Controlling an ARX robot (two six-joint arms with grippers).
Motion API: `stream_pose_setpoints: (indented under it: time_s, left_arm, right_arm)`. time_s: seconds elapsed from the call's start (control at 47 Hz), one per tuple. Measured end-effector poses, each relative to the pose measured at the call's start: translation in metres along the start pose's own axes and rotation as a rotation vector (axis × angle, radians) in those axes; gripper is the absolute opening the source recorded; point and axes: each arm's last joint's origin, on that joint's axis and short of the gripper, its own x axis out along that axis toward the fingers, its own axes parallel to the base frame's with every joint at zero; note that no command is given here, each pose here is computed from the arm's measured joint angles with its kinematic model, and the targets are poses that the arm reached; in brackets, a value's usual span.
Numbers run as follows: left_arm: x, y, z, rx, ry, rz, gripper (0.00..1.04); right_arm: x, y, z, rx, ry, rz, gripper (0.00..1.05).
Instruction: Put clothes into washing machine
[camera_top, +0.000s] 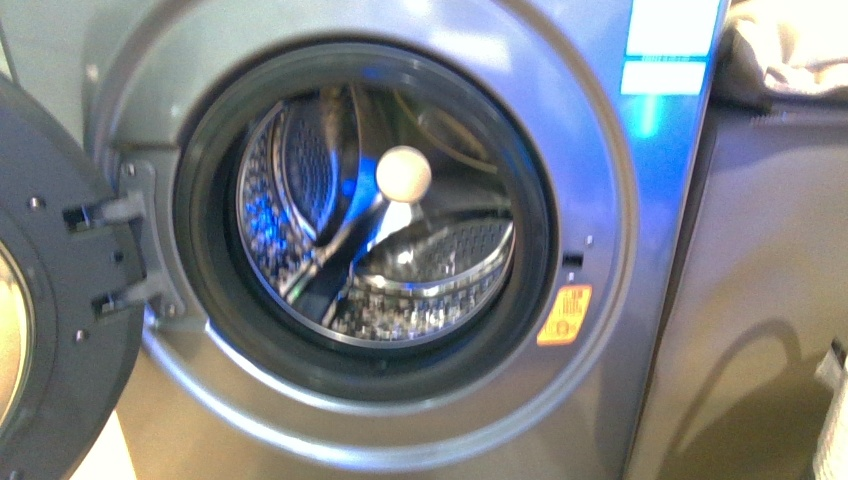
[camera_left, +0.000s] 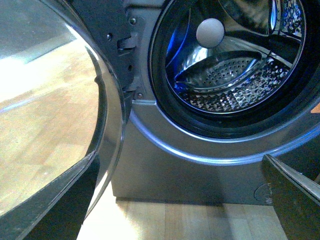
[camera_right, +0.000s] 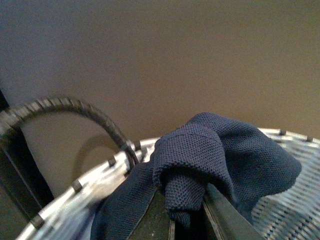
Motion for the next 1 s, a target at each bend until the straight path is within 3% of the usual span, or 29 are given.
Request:
stream_pose_setpoints:
  time_s: [0.149,0.298,0.446,0.616,0.808,0.999]
  left_arm:
    - [0.000,0.000,0.000,0.000,0.000,0.000,0.98]
    - [0.000,0.000,0.000,0.000,0.000,0.000,0.98]
    - [0.000,0.000,0.000,0.000,0.000,0.000,0.98]
    - [0.000,0.000,0.000,0.000,0.000,0.000,0.98]
    - [0.000,0.000,0.000,0.000,0.000,0.000,0.98]
    - [0.000,0.000,0.000,0.000,0.000,0.000,0.98]
  right_arm:
    - [-0.002,0.002,0.054,-0.013,-0.106,0.013,0.05]
    - [-0.008,0.002,0.130,-0.038,-0.247,0.022,0.05]
    - [-0.019,0.014,0.224,-0.080,-0.397,0.048,0.05]
    - [-0.033,0.033,0.297,-0.108,-0.504,0.073,0.05]
    - [-0.054,0.059,0.364,-0.095,-0.588,0.136,0.05]
    - [-0.071,0.102,0.421,-0.047,-0.600,0.256,0.05]
